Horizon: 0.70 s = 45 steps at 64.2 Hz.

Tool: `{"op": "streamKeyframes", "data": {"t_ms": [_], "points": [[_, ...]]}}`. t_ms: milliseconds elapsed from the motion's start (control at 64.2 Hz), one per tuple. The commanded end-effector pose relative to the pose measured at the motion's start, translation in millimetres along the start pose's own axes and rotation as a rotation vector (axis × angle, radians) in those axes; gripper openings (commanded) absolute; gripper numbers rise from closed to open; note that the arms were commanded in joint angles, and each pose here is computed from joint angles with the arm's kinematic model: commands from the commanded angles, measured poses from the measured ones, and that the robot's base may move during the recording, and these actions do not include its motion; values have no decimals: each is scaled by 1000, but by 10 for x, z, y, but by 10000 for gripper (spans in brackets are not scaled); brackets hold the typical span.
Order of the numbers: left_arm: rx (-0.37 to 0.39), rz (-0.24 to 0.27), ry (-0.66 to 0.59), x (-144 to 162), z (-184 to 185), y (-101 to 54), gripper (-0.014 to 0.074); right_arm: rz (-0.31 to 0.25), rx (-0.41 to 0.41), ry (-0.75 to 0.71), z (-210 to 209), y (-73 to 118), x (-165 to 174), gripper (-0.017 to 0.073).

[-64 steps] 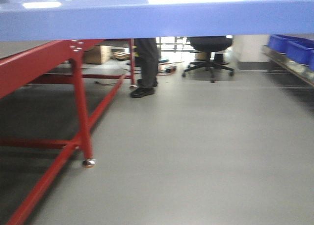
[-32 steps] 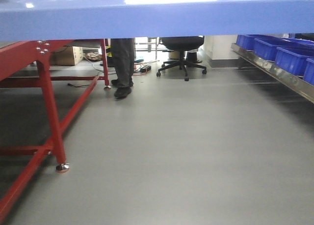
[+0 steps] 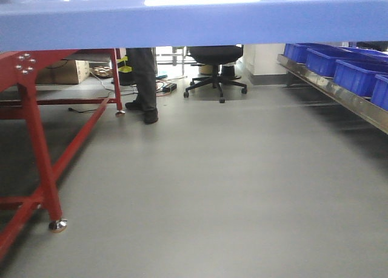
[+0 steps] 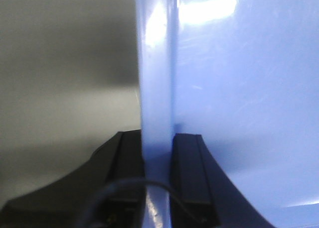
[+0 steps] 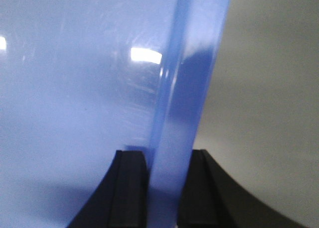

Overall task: Grab blue tray and place on right shelf
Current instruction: 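Carry the tray in both grippers while driving past the red table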

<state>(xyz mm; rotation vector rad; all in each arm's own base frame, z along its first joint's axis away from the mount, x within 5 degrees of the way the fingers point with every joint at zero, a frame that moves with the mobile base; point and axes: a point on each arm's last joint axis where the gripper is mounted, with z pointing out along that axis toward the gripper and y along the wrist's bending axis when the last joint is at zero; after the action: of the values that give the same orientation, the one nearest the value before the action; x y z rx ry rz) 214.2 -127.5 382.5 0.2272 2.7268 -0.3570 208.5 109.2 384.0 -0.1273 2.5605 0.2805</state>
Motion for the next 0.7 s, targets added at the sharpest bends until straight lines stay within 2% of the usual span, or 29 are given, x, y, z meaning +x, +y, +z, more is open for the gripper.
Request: {"op": "streamKeyframes", "data": {"t_ms": [0, 685], "points": [[21, 19, 24, 67, -165, -39, -48, -25, -41, -107, -165, 19, -81, 57], [23, 18, 25, 67, -165, -40, -48, -25, -41, -107, -165, 19, -81, 57]]}}
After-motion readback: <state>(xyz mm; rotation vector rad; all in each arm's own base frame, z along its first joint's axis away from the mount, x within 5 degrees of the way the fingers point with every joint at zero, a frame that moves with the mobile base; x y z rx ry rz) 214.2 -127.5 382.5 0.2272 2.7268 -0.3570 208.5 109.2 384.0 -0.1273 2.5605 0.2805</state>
